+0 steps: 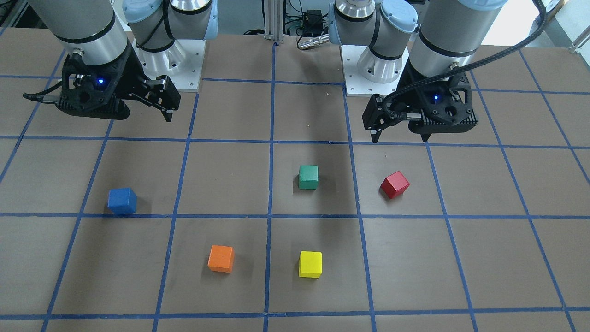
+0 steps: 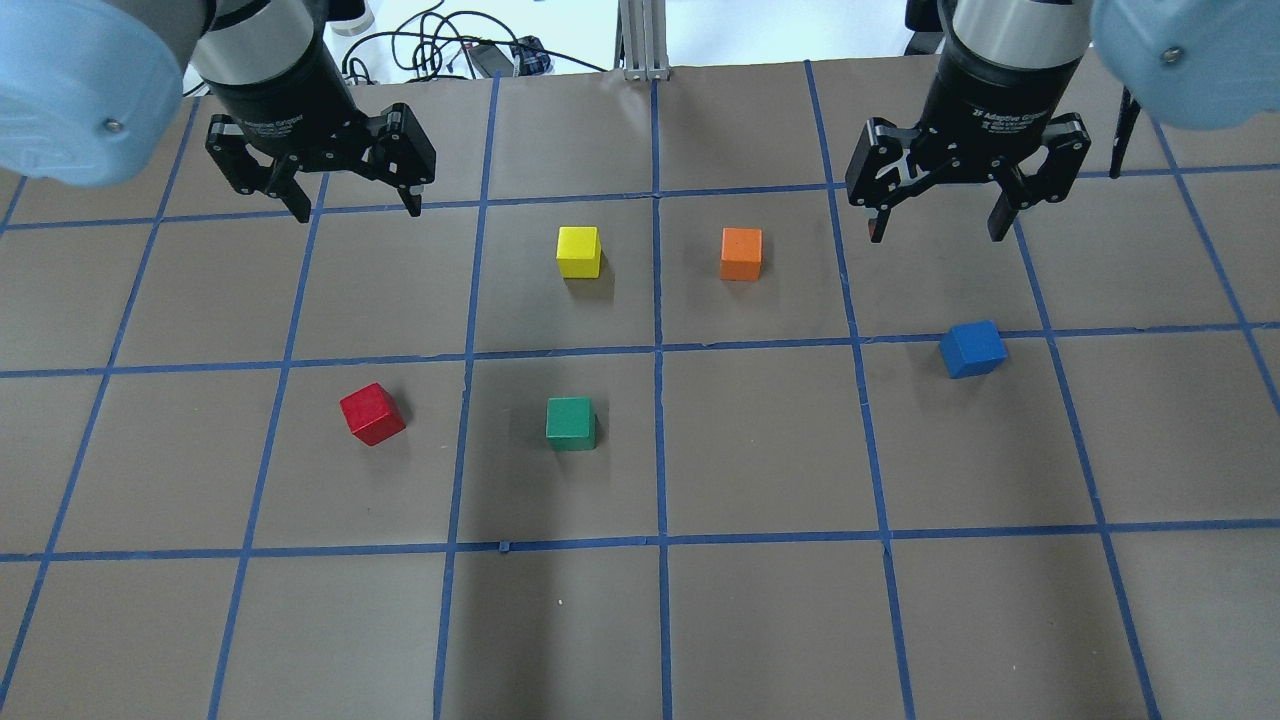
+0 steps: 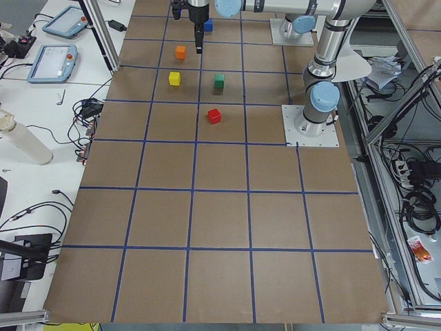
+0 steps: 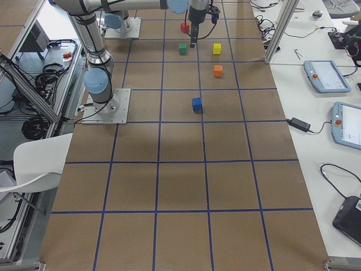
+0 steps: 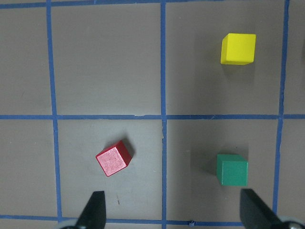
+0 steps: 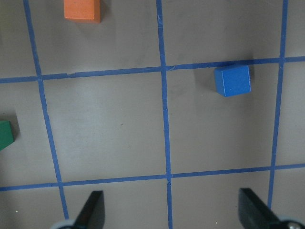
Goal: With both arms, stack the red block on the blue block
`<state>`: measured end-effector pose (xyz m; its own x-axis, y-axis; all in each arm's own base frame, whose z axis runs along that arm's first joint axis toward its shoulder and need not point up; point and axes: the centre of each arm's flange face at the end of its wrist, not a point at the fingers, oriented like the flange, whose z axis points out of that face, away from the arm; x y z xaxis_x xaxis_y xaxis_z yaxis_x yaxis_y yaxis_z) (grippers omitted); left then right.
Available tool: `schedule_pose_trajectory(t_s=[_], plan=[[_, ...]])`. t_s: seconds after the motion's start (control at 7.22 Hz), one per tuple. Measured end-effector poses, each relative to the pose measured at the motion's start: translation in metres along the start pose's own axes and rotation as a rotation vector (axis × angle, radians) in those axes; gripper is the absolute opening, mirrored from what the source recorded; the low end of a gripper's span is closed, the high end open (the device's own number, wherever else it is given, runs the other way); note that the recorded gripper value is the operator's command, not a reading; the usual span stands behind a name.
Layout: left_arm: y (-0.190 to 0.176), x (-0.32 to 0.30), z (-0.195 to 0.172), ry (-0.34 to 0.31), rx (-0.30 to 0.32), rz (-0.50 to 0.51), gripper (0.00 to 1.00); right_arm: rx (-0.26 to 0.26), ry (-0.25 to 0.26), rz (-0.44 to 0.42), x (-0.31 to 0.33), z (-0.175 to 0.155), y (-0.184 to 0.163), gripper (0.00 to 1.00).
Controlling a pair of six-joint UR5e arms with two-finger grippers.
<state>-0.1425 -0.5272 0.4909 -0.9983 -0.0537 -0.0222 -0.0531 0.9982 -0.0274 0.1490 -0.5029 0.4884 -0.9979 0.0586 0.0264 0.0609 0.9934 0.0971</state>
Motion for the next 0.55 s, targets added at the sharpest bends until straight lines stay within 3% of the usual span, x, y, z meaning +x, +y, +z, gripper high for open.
schedule_pose_trajectory(t_s=[0.55], plan=[[-0.001,-0.0065,0.0003,0.024,-0.008,-0.019,1.0,-0.002,0.003,0.0,0.0003,0.0005,-0.0002,1.0]])
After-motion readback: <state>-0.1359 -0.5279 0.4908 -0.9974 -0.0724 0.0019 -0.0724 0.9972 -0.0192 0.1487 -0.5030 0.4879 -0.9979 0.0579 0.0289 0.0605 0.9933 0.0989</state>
